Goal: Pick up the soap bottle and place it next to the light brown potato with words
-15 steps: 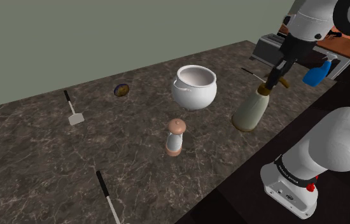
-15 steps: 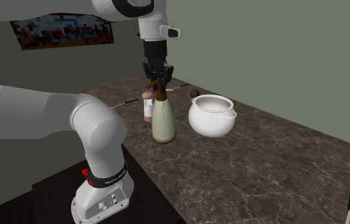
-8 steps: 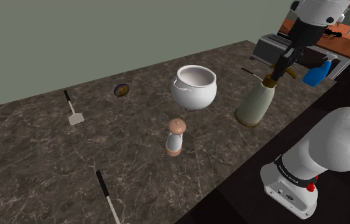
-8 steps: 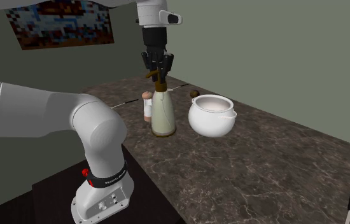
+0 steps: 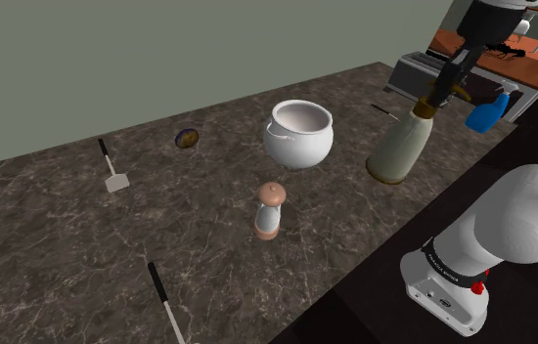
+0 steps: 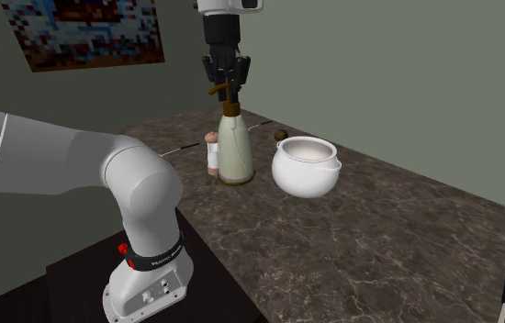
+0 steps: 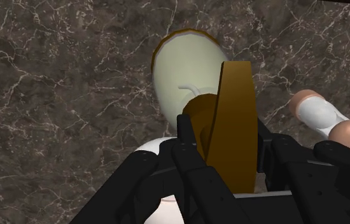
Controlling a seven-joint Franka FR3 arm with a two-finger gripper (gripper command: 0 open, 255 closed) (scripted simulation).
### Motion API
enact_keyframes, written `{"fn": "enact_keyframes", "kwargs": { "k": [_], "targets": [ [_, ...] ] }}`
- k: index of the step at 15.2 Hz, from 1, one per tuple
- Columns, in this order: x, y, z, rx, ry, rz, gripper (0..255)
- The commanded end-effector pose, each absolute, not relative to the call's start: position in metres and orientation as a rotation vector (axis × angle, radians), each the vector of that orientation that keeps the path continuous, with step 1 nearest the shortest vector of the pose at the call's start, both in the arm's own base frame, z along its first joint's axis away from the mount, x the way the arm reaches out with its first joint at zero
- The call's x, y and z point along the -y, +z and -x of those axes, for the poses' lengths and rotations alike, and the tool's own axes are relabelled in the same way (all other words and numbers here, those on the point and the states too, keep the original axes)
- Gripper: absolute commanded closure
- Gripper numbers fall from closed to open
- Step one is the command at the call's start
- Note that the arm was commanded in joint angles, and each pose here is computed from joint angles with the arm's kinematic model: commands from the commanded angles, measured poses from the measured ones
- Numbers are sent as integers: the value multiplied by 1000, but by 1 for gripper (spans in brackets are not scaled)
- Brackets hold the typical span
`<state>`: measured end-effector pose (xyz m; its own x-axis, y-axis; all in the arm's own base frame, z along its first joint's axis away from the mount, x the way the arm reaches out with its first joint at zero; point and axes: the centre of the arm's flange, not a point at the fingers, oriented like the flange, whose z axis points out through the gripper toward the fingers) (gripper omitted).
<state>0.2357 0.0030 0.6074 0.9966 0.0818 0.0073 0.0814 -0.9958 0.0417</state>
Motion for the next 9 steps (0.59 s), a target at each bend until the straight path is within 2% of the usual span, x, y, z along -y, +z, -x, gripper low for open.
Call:
{"fn": "enact_keyframes", "kwargs": {
  "k": [1, 9],
  "targets": [
    [-4, 618, -236, -126, 14, -3098, 255],
    [-4, 660, -236, -126, 14, -3098, 255]
  ]
}}
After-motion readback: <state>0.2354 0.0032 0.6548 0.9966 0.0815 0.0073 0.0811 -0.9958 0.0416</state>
